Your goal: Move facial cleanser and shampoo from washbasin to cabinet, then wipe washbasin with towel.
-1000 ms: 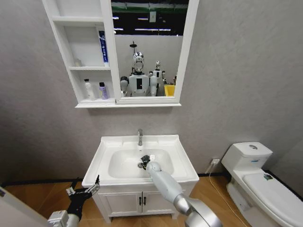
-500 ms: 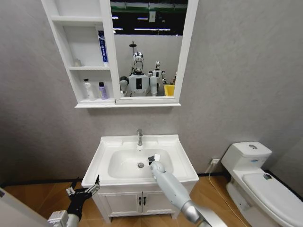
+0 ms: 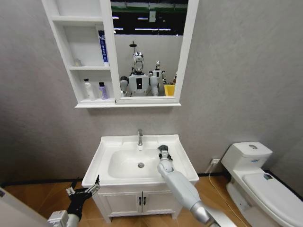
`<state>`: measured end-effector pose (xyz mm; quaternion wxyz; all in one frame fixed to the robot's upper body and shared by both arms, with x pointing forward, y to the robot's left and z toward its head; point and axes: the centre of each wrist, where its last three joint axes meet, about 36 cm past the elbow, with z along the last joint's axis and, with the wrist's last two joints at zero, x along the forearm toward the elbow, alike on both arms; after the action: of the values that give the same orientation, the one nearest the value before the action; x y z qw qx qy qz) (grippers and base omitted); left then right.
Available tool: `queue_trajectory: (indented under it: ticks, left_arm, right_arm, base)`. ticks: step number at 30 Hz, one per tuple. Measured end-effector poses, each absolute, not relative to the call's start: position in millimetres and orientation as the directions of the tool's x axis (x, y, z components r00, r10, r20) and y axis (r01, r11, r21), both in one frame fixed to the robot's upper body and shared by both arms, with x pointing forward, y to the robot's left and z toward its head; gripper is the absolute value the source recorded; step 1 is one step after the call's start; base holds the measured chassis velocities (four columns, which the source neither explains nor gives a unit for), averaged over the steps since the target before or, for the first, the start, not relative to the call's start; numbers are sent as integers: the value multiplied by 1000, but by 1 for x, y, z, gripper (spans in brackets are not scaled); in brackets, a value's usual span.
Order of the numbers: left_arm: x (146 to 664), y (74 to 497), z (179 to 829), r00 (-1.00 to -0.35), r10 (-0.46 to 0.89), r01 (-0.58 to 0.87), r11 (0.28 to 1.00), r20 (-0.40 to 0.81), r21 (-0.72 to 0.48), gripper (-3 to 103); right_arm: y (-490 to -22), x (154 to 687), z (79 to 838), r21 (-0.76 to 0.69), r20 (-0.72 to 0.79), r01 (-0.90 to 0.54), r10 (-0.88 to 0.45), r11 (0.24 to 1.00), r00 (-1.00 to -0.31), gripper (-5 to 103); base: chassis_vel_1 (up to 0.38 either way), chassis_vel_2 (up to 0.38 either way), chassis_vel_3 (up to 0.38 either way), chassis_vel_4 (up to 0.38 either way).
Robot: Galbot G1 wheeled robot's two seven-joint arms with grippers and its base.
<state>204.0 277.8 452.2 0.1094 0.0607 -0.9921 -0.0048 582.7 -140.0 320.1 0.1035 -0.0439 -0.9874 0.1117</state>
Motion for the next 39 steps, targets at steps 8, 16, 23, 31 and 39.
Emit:
queue_trajectory:
  ticks: [8,16,23,31,39]
  left_arm:
    - [204,278,452,-969,-122,-119,993,216,23,100]
    - [204,278,452,-969,-122,-119,993,217,23,100]
    - [204,278,452,-969,-122,-119,993,216,23,100]
    - [204,278,452,-969,-122,-119,993,216,23,100]
    - [204,278,452,-969,-121,-119,993,216,23,100]
  right_arm:
    - [-174,599,337,-251,177,106,153,962,-972,2]
    - [-230,617,334,-253,296,14,91,967,-951,23]
    - [-248,626,350,-202,374,-9,69,979,-925,50]
    - [-248,623,353,-209,402,35,119,977,-908,79]
    - [-258,598,408,-191,292,42,98,981,-951,99]
  base:
    - [0,0,0,0]
    - [0,0,0,0]
    - [0,0,0,0]
    - [0,0,0,0]
    - [0,0,0,0]
